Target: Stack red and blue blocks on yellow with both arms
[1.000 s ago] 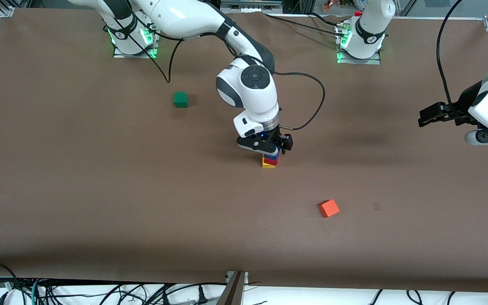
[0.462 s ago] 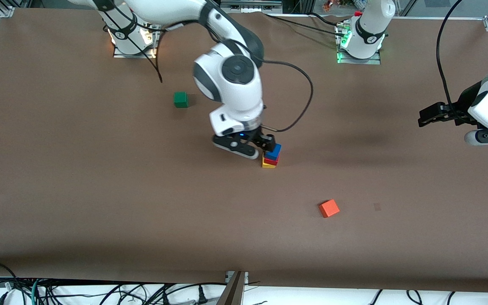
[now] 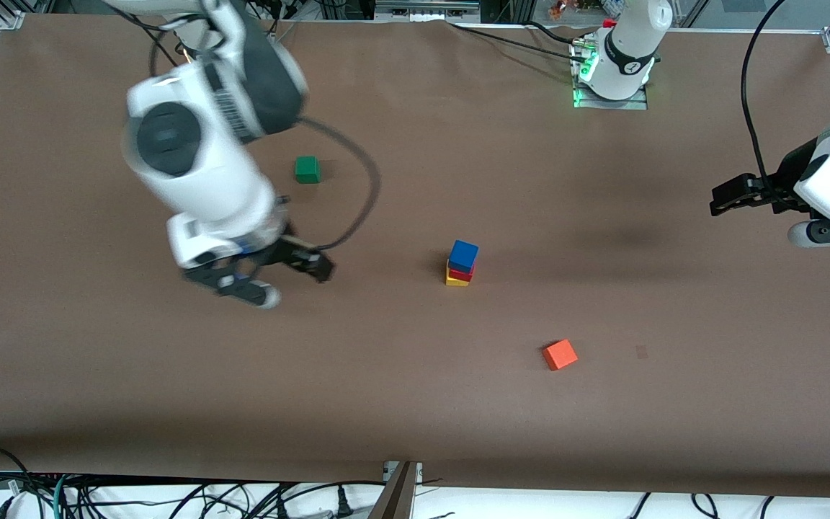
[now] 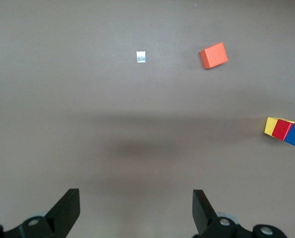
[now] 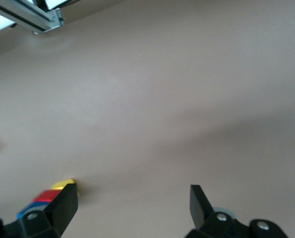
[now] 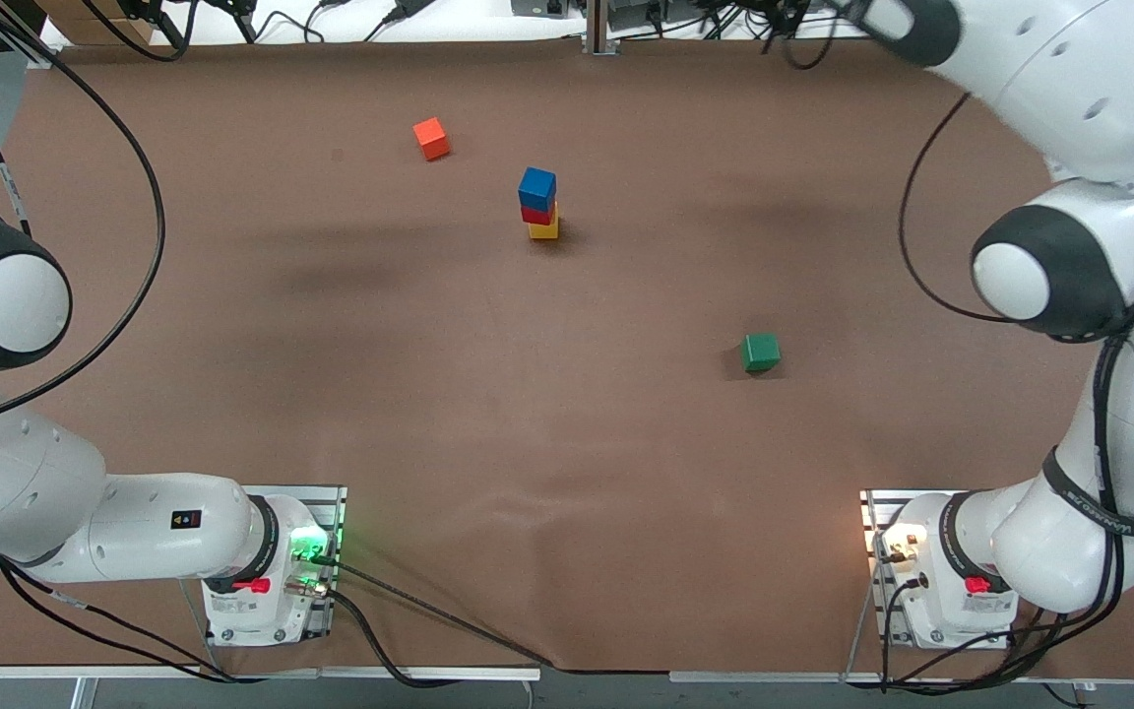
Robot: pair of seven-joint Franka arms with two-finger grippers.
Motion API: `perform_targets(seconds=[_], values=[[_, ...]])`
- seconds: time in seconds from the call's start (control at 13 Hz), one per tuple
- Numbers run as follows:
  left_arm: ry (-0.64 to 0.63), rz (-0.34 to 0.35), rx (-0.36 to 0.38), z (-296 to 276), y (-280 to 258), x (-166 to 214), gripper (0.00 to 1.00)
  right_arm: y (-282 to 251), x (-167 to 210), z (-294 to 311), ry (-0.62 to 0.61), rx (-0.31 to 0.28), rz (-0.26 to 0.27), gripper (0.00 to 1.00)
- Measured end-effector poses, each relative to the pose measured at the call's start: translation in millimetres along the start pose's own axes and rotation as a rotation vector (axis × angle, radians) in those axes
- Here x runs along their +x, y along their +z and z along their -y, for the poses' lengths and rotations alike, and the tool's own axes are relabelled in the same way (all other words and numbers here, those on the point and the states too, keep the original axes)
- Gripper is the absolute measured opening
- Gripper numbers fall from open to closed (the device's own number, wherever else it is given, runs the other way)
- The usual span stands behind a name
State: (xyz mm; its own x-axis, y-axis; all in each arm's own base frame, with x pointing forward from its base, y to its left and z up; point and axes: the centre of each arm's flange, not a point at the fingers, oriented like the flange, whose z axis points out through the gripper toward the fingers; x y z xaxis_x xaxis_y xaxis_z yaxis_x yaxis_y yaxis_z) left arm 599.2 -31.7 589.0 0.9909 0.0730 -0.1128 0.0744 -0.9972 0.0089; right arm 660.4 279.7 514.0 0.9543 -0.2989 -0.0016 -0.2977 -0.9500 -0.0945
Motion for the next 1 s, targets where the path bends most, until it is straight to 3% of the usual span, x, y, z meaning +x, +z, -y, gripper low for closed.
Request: perform_targets(seconds=[0.23,0.46,0.69,1.0], values=[[0.002,0.0,0.0,-1.3,0.0,-0.2,1.0,-23.1,15.2,-95.3,-0.077,-0.009,0.045,1.0],[0.005,0.0,0.0,-3.2,0.1,-0.4,1.0,-56.7,-13.2,-161.4,-0.116,-0.005,0.055,1.0],[0.007,0.0,0.0,-4.3,0.2,-0.6,1.0,-77.8,-45.6,-189.5,-0.209,-0.012,0.04,1.0],[0.007,0.0,0.0,-4.4,0.2,-0.6,1.0,-79.2,-43.8,-200.7,-0.274,-0.03,0.02,1.0]])
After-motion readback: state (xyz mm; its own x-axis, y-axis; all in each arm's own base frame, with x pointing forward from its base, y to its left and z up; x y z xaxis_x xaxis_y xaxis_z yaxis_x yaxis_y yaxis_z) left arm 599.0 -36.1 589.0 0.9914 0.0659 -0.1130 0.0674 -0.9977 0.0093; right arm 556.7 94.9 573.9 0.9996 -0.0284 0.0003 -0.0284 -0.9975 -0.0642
